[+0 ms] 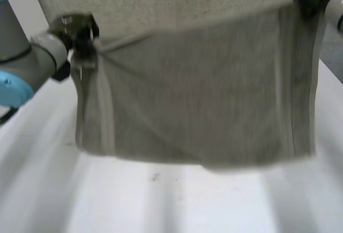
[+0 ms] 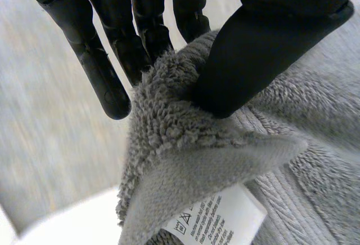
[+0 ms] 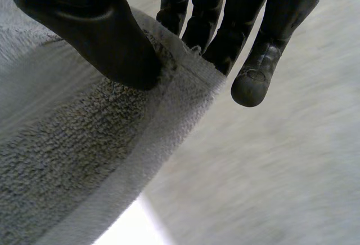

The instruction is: Fold the towel.

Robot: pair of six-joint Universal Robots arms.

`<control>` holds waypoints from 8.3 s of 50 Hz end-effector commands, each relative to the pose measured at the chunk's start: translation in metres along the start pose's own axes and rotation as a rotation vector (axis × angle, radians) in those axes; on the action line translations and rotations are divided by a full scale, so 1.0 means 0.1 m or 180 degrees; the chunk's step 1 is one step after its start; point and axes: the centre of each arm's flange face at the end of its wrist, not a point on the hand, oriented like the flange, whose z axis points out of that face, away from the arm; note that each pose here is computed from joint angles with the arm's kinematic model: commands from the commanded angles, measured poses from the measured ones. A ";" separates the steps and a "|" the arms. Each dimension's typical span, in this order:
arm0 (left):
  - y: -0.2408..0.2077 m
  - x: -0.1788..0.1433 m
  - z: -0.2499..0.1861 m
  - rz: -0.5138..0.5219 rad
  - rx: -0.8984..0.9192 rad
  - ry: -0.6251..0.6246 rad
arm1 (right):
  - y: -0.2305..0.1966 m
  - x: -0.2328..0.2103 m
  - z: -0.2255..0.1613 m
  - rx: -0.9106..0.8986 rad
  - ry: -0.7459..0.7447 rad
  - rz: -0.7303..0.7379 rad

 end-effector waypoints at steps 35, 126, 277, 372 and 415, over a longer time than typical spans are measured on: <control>1.72 0.22 -0.57 0.0643 -0.0801 0.0510 | 1.60 -1.37 -0.77 -0.1162 -0.1411 0.0209; 1.65 0.23 -0.62 0.1400 -0.0362 -0.0935 | 1.62 -1.41 -0.91 -0.1085 -0.1368 0.0167; 1.12 0.31 -0.89 0.0894 -0.0263 0.0095 | 1.99 -0.88 -0.77 -0.1549 -0.0993 0.0710; 1.20 0.38 -0.98 0.0913 -0.0129 0.0126 | 1.41 -1.77 -1.13 -0.1212 -0.1449 0.0387; 0.72 0.37 -0.89 0.0577 0.0293 -0.0036 | 0.09 -3.27 -1.06 -0.0255 -0.2010 -0.0637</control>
